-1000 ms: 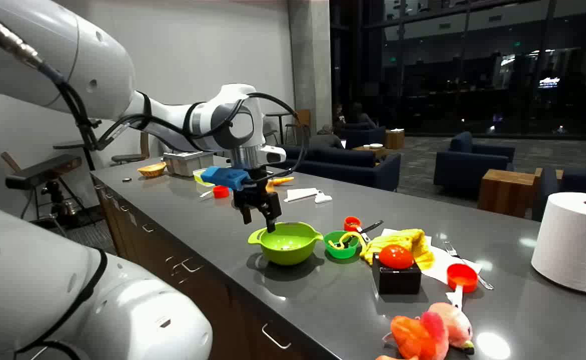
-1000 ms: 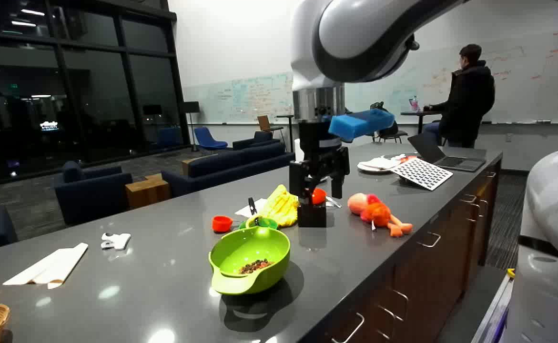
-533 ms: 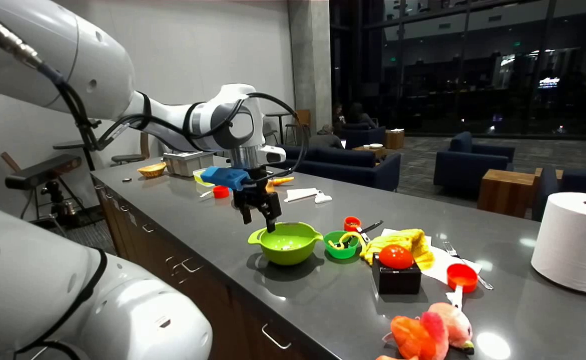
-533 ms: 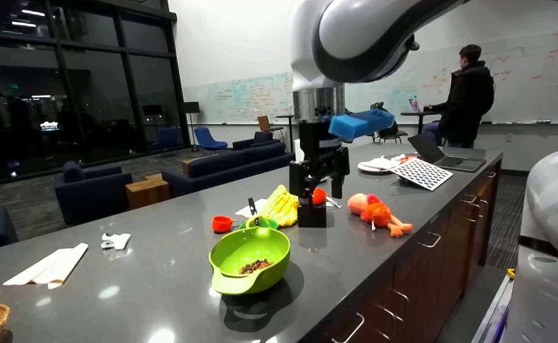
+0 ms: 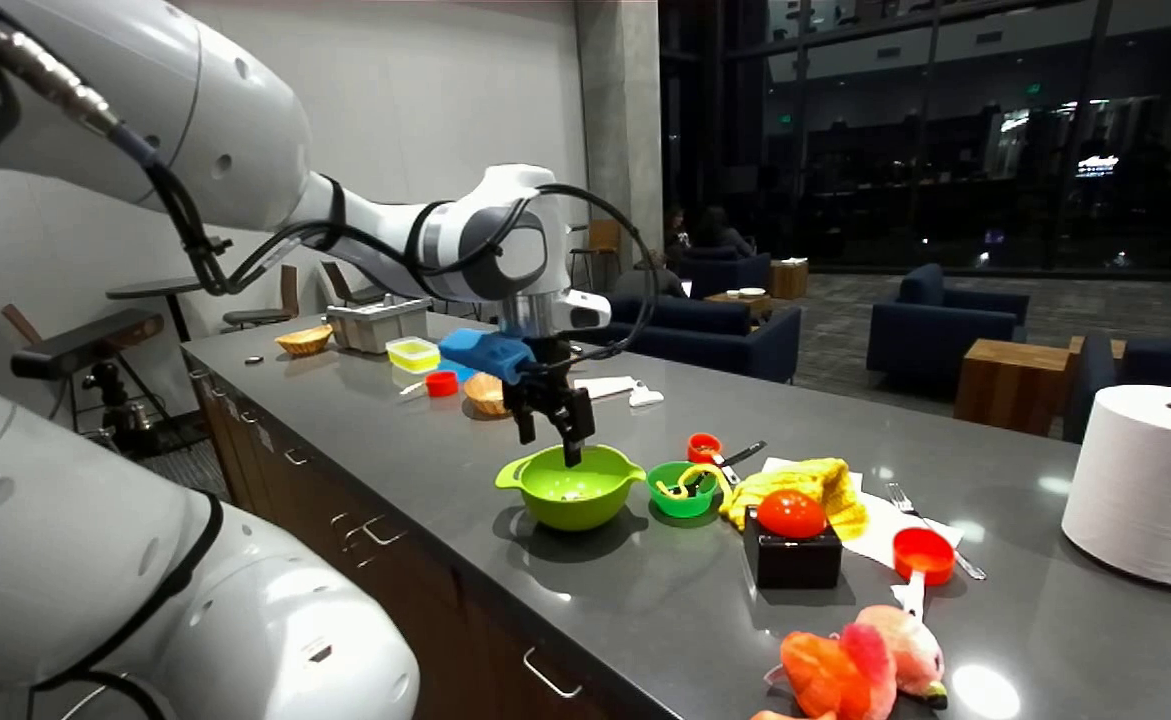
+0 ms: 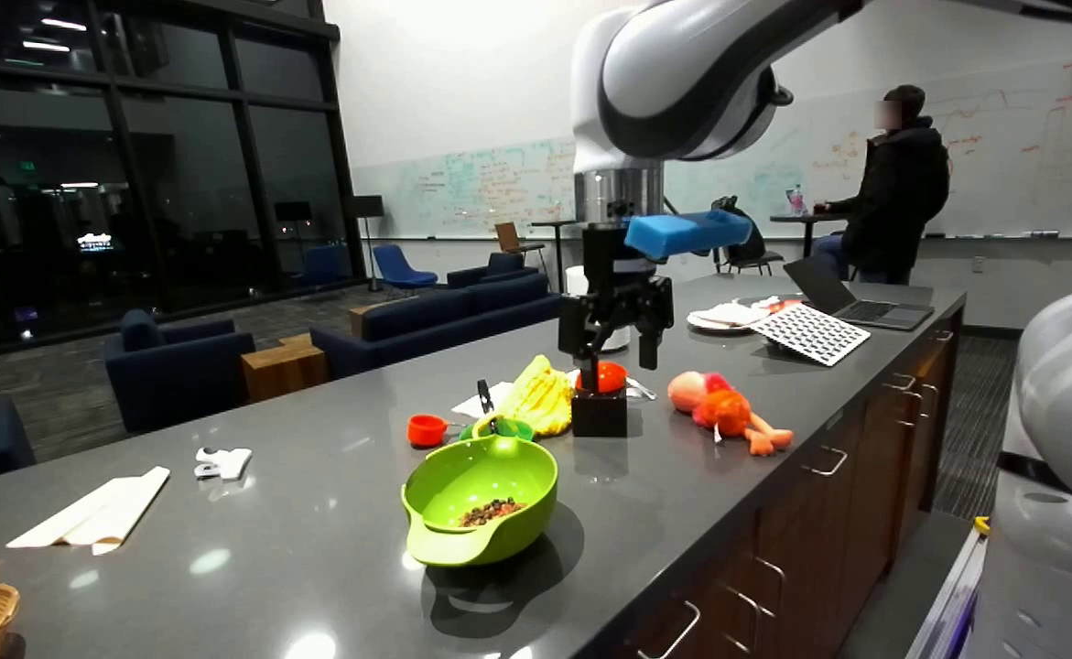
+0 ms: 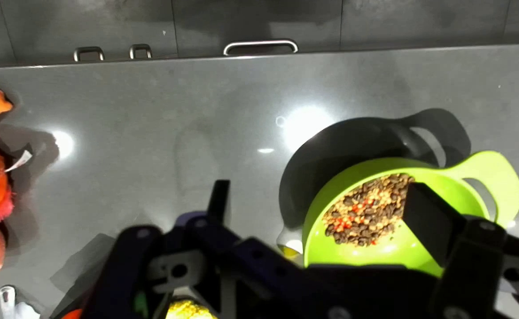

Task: Press on the orange plush toy

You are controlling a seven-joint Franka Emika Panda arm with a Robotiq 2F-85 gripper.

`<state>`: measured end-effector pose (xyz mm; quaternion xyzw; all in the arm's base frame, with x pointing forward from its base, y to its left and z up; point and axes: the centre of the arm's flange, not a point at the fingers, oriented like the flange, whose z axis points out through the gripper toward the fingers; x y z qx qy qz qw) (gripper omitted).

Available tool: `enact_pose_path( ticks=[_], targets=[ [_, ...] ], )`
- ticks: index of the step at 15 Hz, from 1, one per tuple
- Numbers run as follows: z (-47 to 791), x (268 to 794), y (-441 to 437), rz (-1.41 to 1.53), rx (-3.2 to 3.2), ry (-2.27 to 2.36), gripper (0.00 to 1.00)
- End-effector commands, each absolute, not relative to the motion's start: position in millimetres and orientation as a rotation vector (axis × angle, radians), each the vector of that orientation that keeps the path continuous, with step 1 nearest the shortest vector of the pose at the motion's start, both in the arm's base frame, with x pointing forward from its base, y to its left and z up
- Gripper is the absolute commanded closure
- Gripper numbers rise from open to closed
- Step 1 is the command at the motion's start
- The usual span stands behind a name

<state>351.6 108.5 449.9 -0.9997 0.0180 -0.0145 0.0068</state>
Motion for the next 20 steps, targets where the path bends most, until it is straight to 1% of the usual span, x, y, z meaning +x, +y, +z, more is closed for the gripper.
enact_pose_path(
  ticks=[1,4,5,8,13,20],
  targets=[
    [459.2,410.7,67.4,-0.040,-3.075,0.196,0.00],
    [474.0,451.8,39.8,-0.141,-3.071,0.355,0.00],
    [463.0,416.7,43.1,-0.111,-3.063,0.291,0.00],
    [466.6,442.0,33.4,-0.124,-3.060,0.329,0.00],
    [462.5,449.2,32.8,-0.103,-3.060,0.356,0.00],
    [425.1,511.3,-31.7,0.016,-3.024,0.567,0.00]
  ],
)
